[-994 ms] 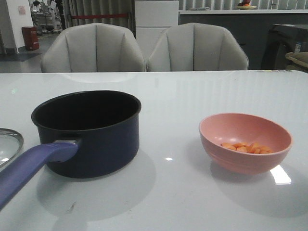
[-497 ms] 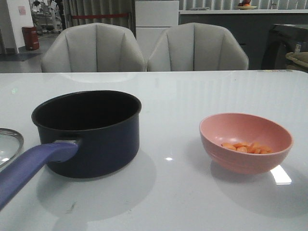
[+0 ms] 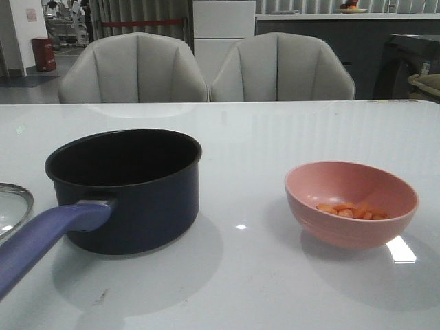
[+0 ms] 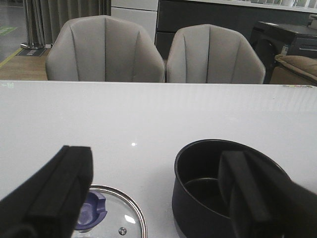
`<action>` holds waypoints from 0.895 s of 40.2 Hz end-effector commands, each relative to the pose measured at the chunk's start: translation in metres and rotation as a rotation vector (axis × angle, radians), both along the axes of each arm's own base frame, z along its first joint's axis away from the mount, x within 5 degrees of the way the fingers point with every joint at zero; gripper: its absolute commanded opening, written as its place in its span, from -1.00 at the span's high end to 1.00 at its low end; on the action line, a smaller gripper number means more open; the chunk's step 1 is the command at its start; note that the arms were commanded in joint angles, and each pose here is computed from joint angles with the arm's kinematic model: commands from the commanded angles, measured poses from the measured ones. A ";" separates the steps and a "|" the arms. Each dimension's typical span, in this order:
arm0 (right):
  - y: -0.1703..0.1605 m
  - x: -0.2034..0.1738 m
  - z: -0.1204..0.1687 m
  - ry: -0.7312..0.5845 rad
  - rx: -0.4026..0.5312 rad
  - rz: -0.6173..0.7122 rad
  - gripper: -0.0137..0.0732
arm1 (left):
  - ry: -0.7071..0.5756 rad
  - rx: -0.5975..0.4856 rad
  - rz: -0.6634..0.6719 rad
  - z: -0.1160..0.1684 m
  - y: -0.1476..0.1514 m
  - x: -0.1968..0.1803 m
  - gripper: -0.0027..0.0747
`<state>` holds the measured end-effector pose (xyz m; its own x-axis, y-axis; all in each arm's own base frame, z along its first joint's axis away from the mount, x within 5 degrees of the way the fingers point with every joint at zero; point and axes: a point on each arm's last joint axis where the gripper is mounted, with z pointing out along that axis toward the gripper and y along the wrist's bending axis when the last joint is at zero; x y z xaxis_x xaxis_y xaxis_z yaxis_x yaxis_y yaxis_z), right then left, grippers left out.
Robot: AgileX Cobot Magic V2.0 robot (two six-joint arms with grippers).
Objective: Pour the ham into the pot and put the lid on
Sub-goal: 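Grasp the rim of the pink bowl with the right gripper, then lift the pink bowl and carry it over the saucepan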
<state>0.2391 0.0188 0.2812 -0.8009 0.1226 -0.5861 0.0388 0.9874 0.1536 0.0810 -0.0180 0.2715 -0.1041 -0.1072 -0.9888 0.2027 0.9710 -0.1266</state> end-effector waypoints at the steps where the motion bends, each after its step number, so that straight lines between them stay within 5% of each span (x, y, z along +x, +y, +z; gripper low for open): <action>1: 0.003 0.023 0.010 0.012 0.005 0.027 -0.36 | -0.095 -0.033 0.007 0.016 0.001 0.000 -0.55; 24: 0.020 0.095 -0.063 0.275 0.079 0.194 -0.35 | -0.095 -0.033 0.007 0.016 0.001 0.000 -0.55; 36: 0.021 0.106 -0.088 0.300 0.087 0.193 0.25 | -0.095 -0.033 0.007 0.016 0.001 0.000 -0.55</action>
<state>0.3380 0.0401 0.1718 -0.9768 -0.0202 -0.2133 -0.0737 0.9664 0.2462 0.0810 -0.0180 0.2715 -0.1041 -0.1072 -0.9888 0.2027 0.9710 -0.1266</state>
